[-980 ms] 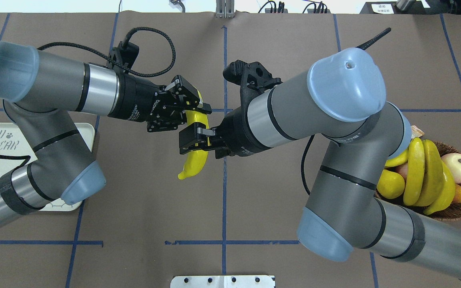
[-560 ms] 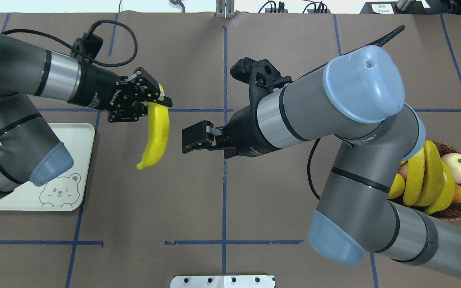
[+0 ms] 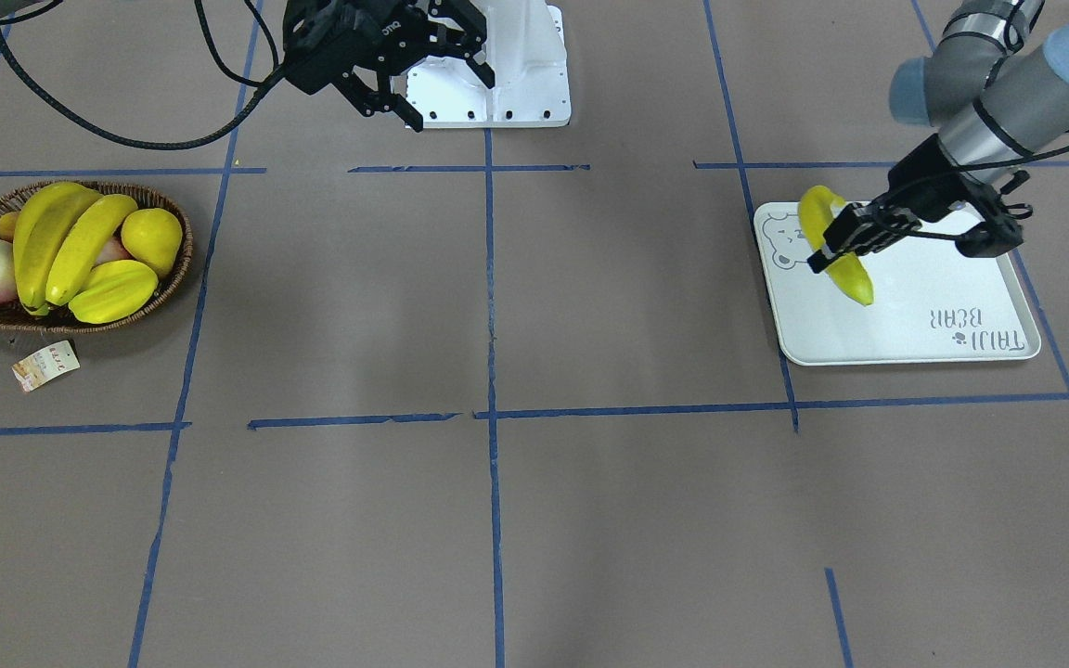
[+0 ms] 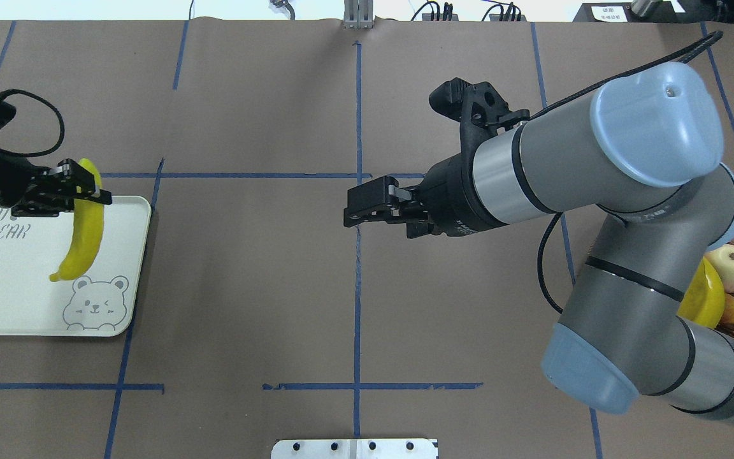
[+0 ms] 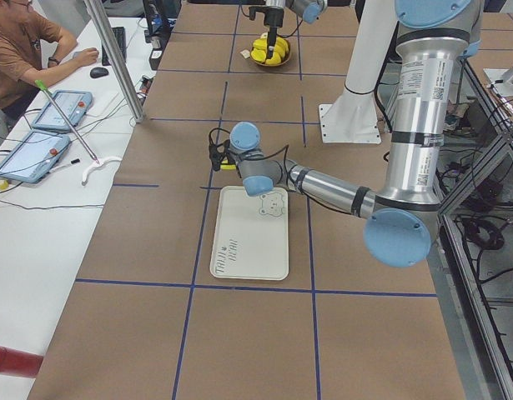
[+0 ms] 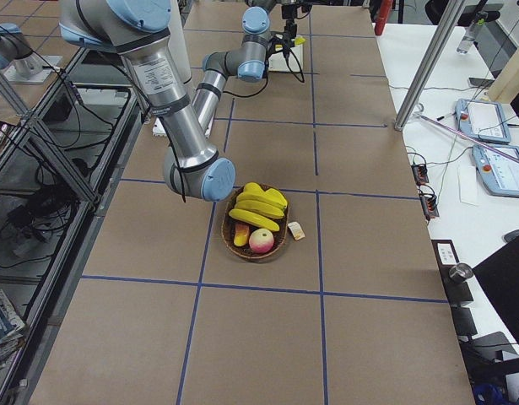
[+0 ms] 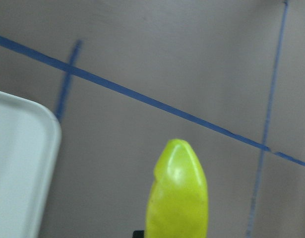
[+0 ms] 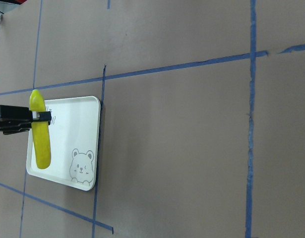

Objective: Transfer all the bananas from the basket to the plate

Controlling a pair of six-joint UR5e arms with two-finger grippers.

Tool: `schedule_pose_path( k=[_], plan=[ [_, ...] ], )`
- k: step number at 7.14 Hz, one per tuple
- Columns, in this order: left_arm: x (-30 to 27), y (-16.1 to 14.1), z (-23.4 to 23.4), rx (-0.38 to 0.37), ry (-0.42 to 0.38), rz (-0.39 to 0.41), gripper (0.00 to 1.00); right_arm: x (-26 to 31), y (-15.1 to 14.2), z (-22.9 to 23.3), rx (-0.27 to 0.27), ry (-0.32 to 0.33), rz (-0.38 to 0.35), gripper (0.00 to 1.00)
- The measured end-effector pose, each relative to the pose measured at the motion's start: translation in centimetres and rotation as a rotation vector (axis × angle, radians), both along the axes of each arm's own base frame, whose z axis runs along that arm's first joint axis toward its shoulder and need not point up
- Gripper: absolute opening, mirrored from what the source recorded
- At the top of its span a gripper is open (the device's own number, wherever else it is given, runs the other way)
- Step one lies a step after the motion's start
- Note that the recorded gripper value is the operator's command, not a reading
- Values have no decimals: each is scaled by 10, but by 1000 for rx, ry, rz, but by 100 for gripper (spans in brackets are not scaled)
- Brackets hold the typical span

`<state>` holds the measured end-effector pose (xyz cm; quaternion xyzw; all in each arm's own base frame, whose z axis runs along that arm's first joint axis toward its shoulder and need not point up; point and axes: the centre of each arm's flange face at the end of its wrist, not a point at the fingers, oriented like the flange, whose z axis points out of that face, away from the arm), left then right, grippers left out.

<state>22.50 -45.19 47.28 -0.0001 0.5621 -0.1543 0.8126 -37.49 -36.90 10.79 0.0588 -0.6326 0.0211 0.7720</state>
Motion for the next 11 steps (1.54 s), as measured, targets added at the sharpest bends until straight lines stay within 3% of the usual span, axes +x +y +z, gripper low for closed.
schedule_pose_path(
  k=[2, 5, 6, 7, 10, 11],
  plan=[
    [-25, 14, 68, -22, -148, -15, 0, 7, -10, 6, -23, 32, 25, 100],
    [-30, 11, 136, -42, -276, -8, 4, 9, -14, 12, -33, 46, 37, 100],
    [-33, 10, 154, -20, -311, 11, 48, 8, -14, 12, -34, 47, 37, 100],
    [-36, 10, 166, -3, -333, 24, 99, 8, -13, 13, -34, 47, 36, 100],
    [-63, 4, 176, 78, -361, 52, 99, 10, -15, 15, -37, 50, 39, 100],
    [-75, 0, 171, 74, -342, 53, 99, 13, -16, 21, -42, 59, 42, 100]
  ],
)
